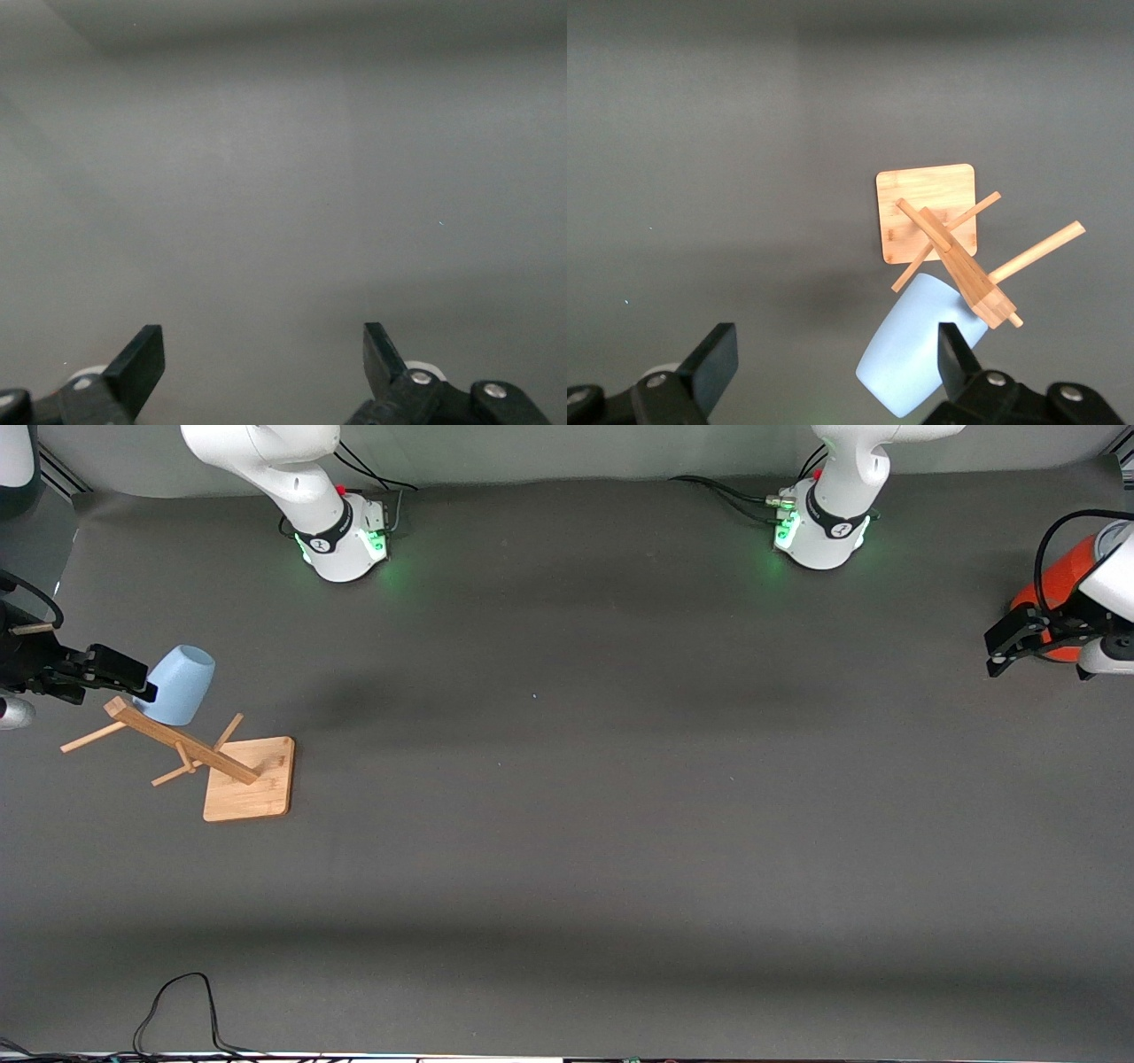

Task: Rotate and upright cup with both arms
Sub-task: 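Move the right gripper to the blue cup on the wooden stand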

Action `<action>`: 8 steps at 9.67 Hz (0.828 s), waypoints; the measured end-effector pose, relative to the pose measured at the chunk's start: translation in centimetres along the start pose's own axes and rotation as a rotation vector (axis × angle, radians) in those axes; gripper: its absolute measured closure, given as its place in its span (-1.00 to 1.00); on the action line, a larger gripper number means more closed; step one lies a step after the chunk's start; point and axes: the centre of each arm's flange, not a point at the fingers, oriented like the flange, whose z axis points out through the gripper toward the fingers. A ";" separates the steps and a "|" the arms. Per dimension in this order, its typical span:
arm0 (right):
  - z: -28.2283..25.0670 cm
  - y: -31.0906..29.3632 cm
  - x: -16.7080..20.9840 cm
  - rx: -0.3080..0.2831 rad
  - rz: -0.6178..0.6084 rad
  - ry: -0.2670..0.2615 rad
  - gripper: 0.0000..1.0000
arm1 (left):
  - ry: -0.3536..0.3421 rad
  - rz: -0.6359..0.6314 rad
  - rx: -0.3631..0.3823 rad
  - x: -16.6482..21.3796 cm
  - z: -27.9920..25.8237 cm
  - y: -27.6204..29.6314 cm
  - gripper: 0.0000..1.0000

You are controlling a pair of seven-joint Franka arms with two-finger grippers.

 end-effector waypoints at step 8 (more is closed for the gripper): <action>0.5 2.1 -0.8 0.002 0.035 -0.015 -1.00 | -0.008 0.013 -0.008 0.1 -1.8 0.8 -1.00</action>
